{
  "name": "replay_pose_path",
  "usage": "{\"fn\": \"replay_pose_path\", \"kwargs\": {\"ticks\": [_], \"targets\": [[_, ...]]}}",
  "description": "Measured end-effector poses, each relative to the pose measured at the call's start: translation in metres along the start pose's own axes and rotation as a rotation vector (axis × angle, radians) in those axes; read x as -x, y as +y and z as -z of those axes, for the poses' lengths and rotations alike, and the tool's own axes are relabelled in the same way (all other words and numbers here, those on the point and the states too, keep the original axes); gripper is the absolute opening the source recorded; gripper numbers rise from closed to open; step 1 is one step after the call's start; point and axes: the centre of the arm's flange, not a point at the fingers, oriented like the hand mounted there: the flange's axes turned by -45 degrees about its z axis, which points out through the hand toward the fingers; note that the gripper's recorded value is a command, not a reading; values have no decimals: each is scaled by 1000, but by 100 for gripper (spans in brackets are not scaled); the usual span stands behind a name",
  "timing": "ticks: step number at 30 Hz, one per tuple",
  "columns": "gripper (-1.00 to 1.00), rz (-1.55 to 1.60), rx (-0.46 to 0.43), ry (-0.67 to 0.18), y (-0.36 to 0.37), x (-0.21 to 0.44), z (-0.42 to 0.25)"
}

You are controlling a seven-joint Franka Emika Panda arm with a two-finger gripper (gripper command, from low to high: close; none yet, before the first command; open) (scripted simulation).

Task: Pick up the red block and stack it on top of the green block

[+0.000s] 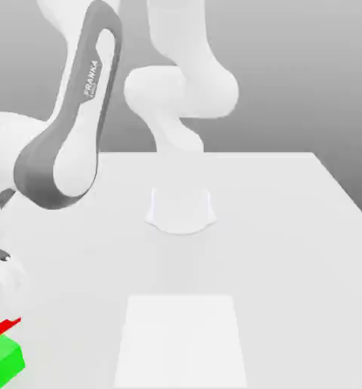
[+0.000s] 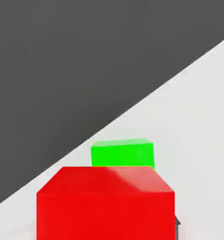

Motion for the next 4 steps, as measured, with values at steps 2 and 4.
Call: {"fn": "replay_pose_path", "kwargs": {"ticks": [2,4], "targets": [[100,-3,0,0,1,0,-10],[100,-3,0,0,1,0,-10]]}}
